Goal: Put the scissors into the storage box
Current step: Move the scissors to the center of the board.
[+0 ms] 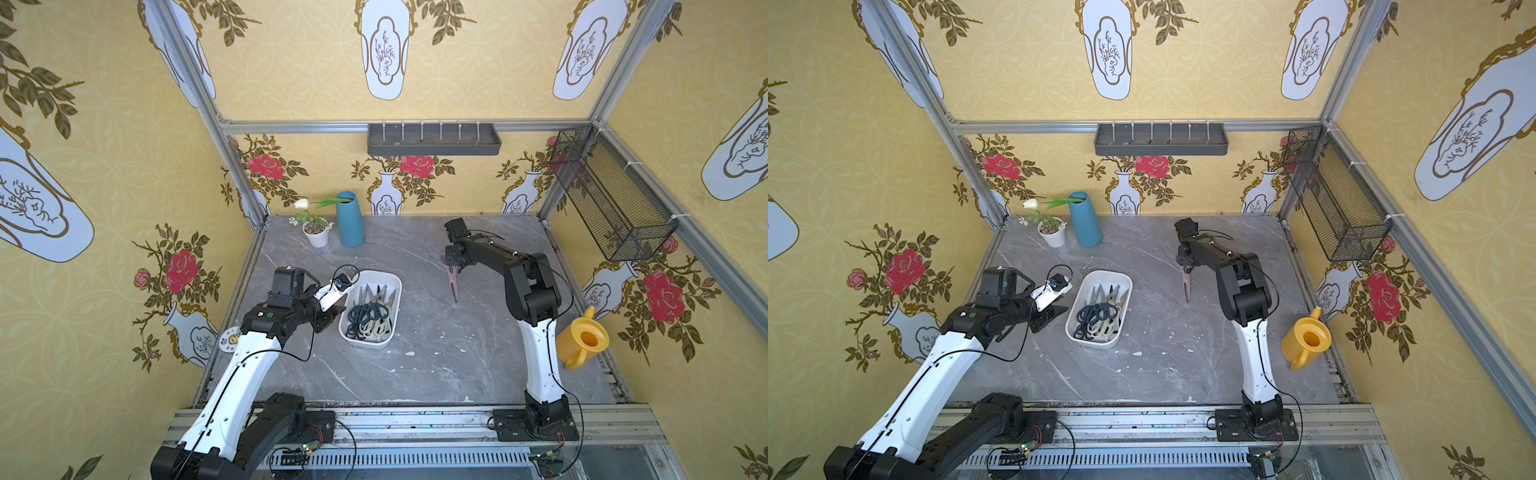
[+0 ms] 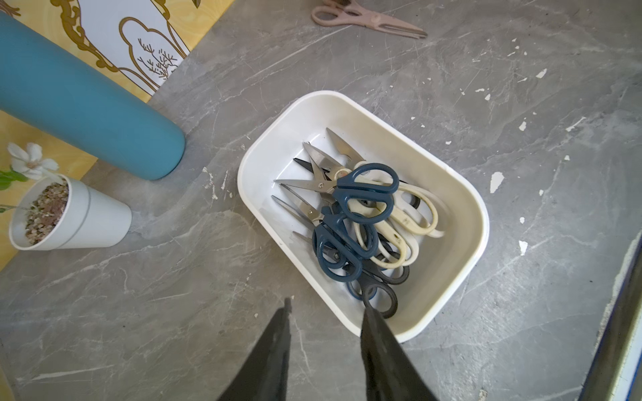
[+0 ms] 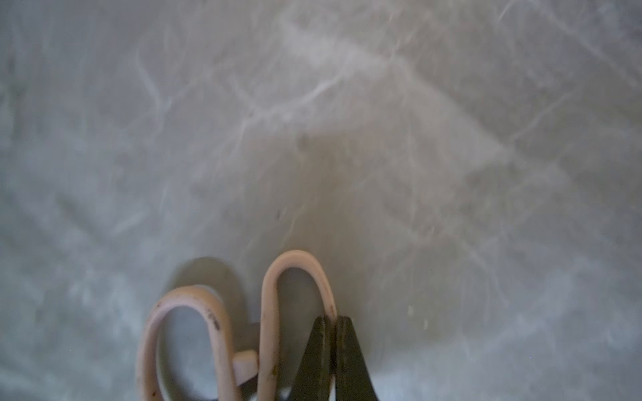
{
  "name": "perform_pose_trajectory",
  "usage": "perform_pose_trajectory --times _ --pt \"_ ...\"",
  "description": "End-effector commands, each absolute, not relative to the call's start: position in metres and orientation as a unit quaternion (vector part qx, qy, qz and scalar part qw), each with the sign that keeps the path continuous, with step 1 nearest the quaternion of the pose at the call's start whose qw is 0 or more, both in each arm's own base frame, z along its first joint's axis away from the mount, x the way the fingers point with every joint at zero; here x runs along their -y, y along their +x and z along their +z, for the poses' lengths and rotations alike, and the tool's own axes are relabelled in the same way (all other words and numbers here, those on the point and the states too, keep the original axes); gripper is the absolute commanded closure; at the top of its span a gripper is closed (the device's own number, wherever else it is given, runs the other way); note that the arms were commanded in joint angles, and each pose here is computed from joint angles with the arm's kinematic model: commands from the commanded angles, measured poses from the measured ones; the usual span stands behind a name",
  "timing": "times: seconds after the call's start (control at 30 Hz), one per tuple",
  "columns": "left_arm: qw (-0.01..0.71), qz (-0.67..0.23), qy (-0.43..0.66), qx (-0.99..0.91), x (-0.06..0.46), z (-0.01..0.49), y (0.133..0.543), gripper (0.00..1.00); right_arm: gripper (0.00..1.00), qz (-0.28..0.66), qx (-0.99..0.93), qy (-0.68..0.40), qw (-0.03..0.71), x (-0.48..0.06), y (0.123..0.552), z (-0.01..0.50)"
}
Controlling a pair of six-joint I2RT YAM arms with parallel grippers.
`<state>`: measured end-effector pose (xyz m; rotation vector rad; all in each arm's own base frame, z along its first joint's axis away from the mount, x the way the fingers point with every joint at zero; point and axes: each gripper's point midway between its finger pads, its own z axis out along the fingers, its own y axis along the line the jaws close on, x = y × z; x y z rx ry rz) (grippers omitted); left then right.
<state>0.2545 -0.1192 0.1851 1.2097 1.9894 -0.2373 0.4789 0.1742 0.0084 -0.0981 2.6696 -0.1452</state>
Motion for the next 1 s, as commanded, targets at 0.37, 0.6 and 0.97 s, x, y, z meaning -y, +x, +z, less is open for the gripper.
perform_pose_trajectory --times 0.37,0.6,0.97 --pt "0.476 -0.092 0.622 -0.615 0.164 0.218 0.262 0.6 1.0 0.037 -0.998 -0.026 0.04 -0.195 0.332 0.039" --pt "0.517 -0.067 0.715 -0.465 0.206 0.228 0.276 0.56 1.0 0.054 -0.998 -0.031 0.029 -0.191 0.314 0.061" --pt "0.51 -0.115 0.759 -0.388 0.231 0.209 0.26 0.55 0.7 -0.016 -0.999 -0.009 0.029 -0.18 0.326 0.059"
